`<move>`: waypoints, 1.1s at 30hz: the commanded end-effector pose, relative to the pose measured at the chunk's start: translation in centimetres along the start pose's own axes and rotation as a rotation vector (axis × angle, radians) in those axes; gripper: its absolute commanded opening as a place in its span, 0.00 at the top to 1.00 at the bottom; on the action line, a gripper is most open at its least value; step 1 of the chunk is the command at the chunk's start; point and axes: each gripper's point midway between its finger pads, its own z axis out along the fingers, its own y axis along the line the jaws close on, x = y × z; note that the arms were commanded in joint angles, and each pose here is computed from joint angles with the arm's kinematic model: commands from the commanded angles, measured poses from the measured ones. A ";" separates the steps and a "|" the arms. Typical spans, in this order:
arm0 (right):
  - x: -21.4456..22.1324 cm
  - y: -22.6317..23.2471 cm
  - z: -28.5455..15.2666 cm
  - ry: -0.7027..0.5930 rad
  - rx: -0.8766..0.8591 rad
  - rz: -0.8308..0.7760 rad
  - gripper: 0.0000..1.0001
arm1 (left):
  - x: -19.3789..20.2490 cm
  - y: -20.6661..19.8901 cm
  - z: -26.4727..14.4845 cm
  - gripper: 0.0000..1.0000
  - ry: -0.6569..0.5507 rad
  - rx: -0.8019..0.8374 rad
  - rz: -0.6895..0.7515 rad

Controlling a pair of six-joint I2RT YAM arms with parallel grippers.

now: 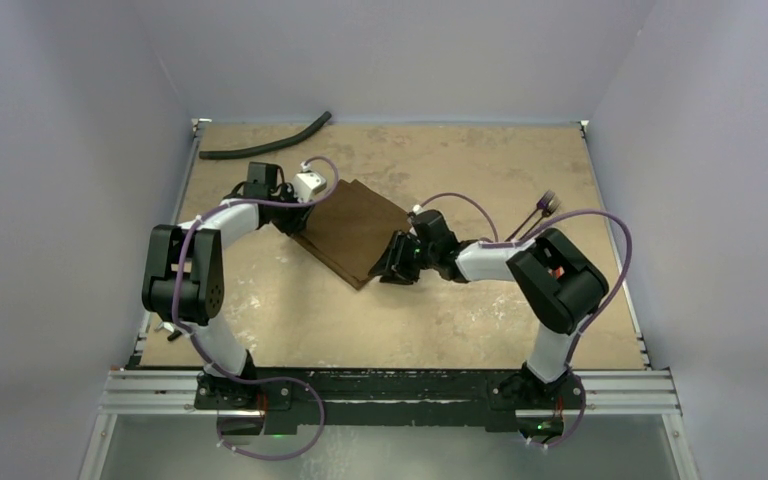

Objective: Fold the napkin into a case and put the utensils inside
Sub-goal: Pick up the upper triangle-folded napkin from the center of the board.

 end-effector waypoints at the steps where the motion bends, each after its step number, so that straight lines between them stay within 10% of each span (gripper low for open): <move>1: -0.8 1.1 -2.3 0.017 0.030 -0.119 0.56 | -1.5 0.6 -1.1 0.69 -0.049 -0.029 0.042; 14: -15.6 4.7 -3.8 -0.208 -0.022 -0.205 0.77 | -1.5 0.4 -1.5 0.69 -0.055 -0.028 0.051; 33: -16.9 -4.3 -1.7 -0.190 0.051 -0.087 0.89 | -0.8 0.3 -1.3 0.70 -0.045 -0.032 0.067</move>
